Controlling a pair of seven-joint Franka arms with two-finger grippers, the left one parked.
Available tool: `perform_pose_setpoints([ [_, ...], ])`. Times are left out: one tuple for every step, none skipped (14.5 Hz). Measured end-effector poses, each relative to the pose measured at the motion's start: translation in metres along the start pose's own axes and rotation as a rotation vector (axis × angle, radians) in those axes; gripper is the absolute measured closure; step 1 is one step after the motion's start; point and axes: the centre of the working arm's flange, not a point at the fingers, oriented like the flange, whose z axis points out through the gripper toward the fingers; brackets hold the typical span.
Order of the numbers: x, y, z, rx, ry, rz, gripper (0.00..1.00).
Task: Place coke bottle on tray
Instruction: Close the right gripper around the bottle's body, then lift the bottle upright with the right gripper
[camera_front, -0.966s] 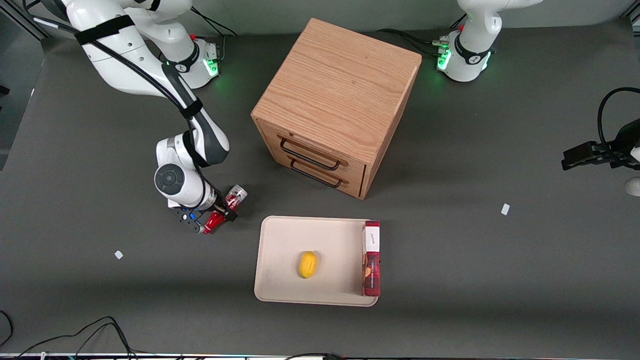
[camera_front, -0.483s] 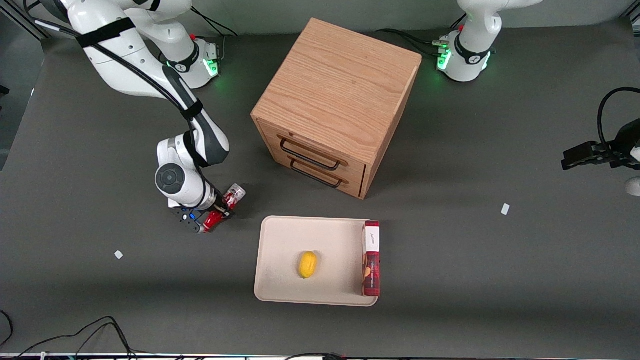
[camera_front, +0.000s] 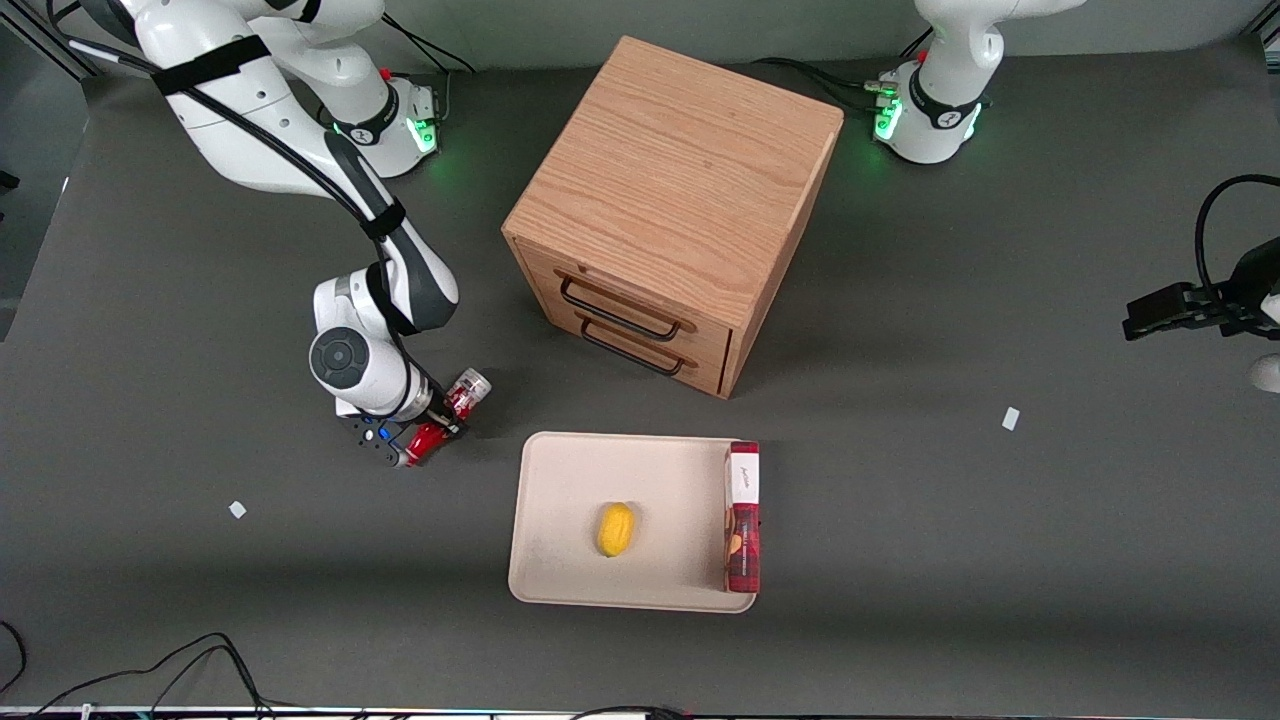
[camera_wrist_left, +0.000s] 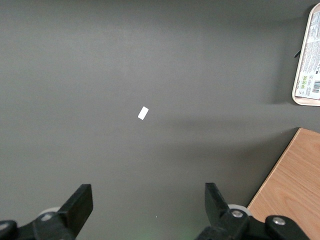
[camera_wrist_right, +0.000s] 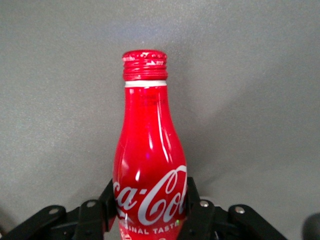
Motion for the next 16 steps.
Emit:
perform_pose_setpoints([
  [0.002,-0.002,-0.005,0.004,0.006,-0.004,0.45],
  [0.004,-0.007,-0.015,0.001,0.014,-0.014,0.45],
  [0.008,-0.013,-0.029,-0.01,0.023,-0.027,0.45],
  [0.013,-0.02,-0.051,-0.019,0.031,-0.038,0.45],
  [0.018,-0.028,-0.074,-0.023,0.037,-0.048,0.45],
  [0.022,-0.035,-0.1,-0.024,0.044,-0.077,0.45],
  [0.026,-0.041,-0.126,-0.024,0.048,-0.133,0.45],
  [0.031,-0.047,-0.151,-0.022,0.053,-0.197,0.45],
  [0.034,-0.052,-0.176,-0.023,0.055,-0.256,0.45],
  [0.037,-0.056,-0.2,-0.026,0.056,-0.304,0.45],
  [0.039,-0.059,-0.222,-0.028,0.056,-0.345,0.45],
  [0.039,-0.063,-0.243,-0.025,0.06,-0.376,0.45],
  [0.037,-0.069,-0.261,-0.014,0.068,-0.408,0.45],
  [0.032,-0.079,-0.274,0.002,0.076,-0.448,0.45],
  [0.023,-0.091,-0.281,0.02,0.082,-0.494,0.45],
  [0.015,-0.103,-0.283,0.034,0.085,-0.538,0.45],
])
